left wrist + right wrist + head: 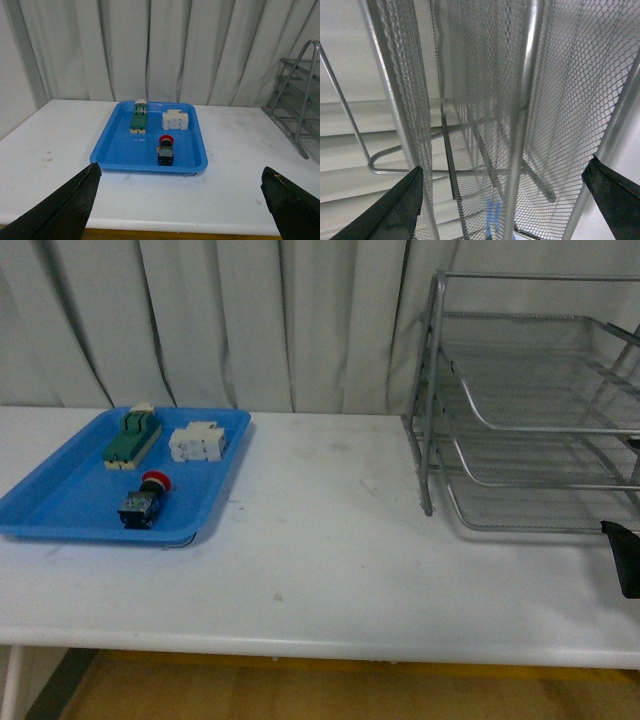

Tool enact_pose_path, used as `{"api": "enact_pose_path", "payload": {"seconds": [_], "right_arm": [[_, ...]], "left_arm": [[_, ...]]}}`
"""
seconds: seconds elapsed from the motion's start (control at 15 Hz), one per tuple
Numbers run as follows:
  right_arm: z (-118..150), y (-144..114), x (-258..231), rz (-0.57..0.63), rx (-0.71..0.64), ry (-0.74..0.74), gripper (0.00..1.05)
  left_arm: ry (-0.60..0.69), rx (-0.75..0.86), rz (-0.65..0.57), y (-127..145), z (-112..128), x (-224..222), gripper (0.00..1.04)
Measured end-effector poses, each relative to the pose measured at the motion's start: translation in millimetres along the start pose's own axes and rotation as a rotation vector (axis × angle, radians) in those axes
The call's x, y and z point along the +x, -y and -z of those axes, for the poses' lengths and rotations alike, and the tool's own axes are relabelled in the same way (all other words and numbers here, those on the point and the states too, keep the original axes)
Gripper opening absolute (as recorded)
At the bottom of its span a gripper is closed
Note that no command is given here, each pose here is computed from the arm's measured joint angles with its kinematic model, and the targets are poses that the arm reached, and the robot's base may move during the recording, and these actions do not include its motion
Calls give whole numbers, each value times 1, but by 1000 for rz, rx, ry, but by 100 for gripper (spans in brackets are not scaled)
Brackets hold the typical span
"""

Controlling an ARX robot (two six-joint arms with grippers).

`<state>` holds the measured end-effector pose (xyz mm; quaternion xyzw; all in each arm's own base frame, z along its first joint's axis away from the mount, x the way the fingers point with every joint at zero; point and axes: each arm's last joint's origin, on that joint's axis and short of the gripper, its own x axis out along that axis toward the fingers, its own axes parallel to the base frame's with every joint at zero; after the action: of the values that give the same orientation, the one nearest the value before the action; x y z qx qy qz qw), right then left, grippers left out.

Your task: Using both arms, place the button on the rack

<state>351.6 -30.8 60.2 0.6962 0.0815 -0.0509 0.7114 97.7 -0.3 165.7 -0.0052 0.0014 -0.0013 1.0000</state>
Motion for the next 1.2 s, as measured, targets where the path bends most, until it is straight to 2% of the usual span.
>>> {"api": "enact_pose_path", "payload": {"seconds": [0.27,0.47,0.53,0.93,1.0,1.2], "right_arm": [[-1,13,10,25,-27,0,98],[-4,8,19,-4,-45,3,98],[-6,8,23,-14,-55,5,89],[-11,9,30,-22,-91,11,11],[-11,9,30,-23,-67,12,4],[-13,12,27,-19,-55,12,4]], "left_arm": [[0,0,0,0,0,0,98],[0,0,0,0,0,0,98],[0,0,0,0,0,0,98],[0,0,0,0,0,0,98],[0,0,0,0,0,0,98],[0,0,0,0,0,0,98]]}}
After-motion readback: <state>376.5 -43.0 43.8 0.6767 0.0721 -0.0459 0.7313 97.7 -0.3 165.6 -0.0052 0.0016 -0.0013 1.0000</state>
